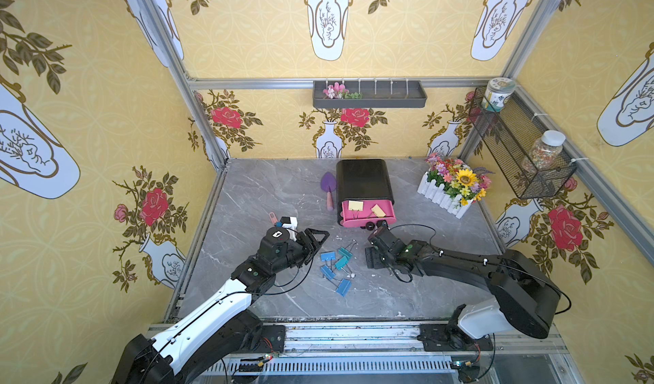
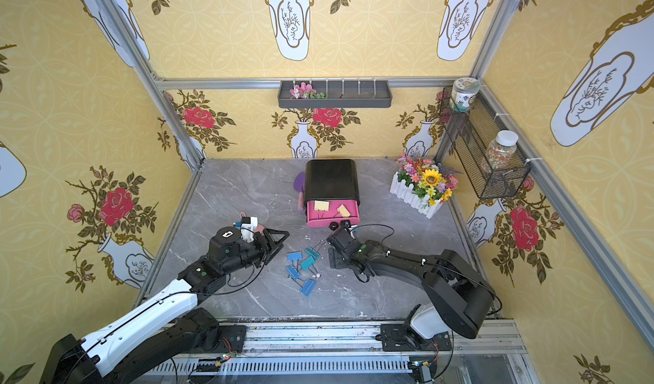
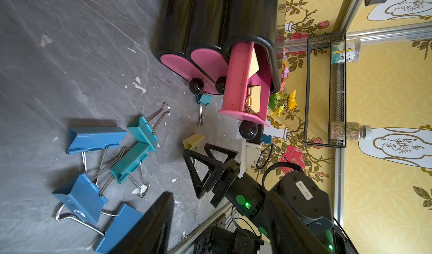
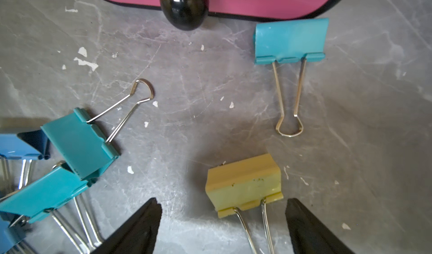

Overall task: Put the binder clips in the drawer according to color
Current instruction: Pick up the binder clip at the center of the board.

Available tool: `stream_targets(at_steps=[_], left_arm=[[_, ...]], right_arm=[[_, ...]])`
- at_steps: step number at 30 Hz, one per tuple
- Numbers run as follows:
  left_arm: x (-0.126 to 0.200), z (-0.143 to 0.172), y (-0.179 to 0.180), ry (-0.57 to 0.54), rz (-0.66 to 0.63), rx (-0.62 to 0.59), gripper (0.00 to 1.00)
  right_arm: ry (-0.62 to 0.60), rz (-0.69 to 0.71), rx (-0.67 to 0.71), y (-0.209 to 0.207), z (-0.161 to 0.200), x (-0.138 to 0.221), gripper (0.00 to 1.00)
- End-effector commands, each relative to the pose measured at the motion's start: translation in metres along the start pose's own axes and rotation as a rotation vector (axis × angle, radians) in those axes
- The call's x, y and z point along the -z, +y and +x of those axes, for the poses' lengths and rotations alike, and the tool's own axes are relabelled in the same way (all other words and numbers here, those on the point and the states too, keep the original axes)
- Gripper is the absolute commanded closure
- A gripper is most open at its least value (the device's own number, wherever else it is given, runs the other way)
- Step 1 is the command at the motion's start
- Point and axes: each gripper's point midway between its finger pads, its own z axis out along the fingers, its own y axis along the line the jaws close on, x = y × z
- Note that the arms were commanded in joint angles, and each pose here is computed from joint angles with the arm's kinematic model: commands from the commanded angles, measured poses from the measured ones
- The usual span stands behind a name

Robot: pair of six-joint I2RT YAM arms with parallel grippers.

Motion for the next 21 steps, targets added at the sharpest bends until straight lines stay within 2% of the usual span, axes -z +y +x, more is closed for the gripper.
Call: stream_targets(at_steps=[1, 5, 9, 21], left_arm=[[-0.001, 0.001, 0.005, 0.006, -0.013, 0.003, 0.32], [-0.002, 0.002, 0.006, 0.013, -0.017, 0.002, 0.33], [-0.002, 0.003, 0.005, 0.015, -0.016, -0.001, 0.32], [-0.003, 0.002, 0.005, 0.018, -0.025, -0.002, 0.32]], right_arm=[[-0.047, -0.005, 0.015, 0.003, -0.008, -0.004, 0.18], [-0.071, 0.000, 0.005, 0.002, -0.009, -0.009, 0.24], [-0.085, 0.019, -0.015, -0.002, -0.008, -0.014, 0.25], [-0.135, 0.050, -0.046, -0.018, 0.007, -0.009, 0.14]])
